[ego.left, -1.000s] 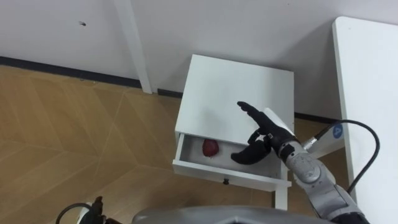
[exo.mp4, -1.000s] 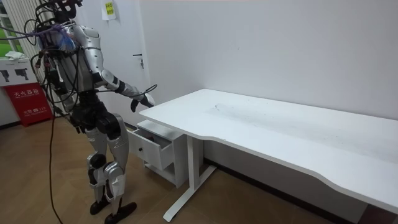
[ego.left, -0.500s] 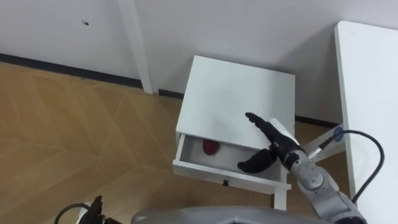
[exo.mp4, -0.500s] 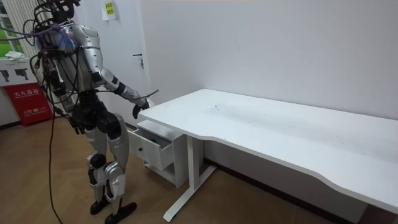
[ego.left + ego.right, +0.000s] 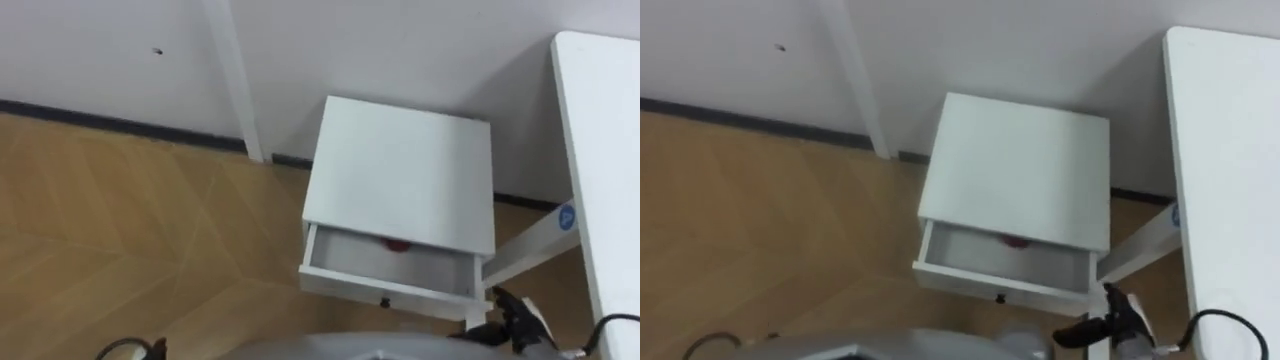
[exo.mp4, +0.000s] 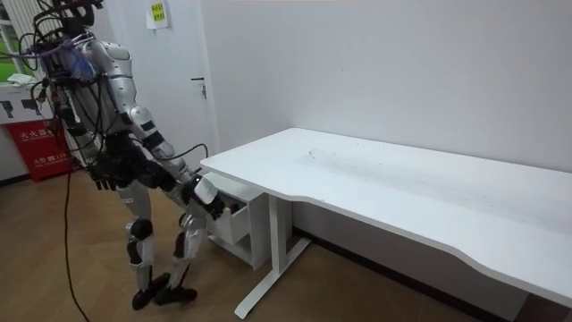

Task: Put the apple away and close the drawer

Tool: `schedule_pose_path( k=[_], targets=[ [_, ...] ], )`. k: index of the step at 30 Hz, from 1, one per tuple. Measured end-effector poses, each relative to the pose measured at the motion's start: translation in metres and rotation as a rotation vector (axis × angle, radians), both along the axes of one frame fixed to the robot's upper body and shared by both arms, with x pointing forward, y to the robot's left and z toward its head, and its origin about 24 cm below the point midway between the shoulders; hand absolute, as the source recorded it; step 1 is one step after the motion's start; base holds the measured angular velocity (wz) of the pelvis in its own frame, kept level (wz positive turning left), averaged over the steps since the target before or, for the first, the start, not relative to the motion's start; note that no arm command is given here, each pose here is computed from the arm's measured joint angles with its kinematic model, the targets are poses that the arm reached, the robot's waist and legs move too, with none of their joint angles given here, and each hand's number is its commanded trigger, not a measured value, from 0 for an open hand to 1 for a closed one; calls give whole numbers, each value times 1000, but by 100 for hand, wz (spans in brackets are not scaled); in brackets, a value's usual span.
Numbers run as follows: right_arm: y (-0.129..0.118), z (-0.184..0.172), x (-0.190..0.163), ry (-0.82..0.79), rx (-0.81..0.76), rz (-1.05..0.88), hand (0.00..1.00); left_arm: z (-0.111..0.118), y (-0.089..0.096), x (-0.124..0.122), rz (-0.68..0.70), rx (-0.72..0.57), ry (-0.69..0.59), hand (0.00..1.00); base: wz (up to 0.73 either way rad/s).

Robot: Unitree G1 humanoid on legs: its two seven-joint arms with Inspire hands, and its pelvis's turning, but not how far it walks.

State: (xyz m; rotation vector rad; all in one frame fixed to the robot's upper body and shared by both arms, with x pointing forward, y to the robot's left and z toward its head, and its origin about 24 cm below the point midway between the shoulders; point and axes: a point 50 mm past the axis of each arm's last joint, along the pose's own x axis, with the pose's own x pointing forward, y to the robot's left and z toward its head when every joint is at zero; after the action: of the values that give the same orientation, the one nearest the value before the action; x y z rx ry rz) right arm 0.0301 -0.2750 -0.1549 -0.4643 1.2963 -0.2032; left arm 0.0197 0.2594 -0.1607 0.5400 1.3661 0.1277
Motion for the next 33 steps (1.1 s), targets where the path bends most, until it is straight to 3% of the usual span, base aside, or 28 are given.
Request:
schedule_pose_path(
  k=[7,13,21,27,33],
  targets=[
    [-6,0,-34,85,-8,-98,0,3,13,1,41,36,36,0,-13],
    [-7,-1,-32,96,-14,-122,0,4,15,-38,92,50,119,0,6],
    [-4,2,23,-62,-29,-87,0,3,13,-6,65,42,30,0,-2],
    [6,-2,20,-65,40,-135,0,2,5,17,44,12,-47,0,1],
    [7,-3,20,-73,66,-161,0,0,-4,15,44,-16,-52,0,0]
  ],
)
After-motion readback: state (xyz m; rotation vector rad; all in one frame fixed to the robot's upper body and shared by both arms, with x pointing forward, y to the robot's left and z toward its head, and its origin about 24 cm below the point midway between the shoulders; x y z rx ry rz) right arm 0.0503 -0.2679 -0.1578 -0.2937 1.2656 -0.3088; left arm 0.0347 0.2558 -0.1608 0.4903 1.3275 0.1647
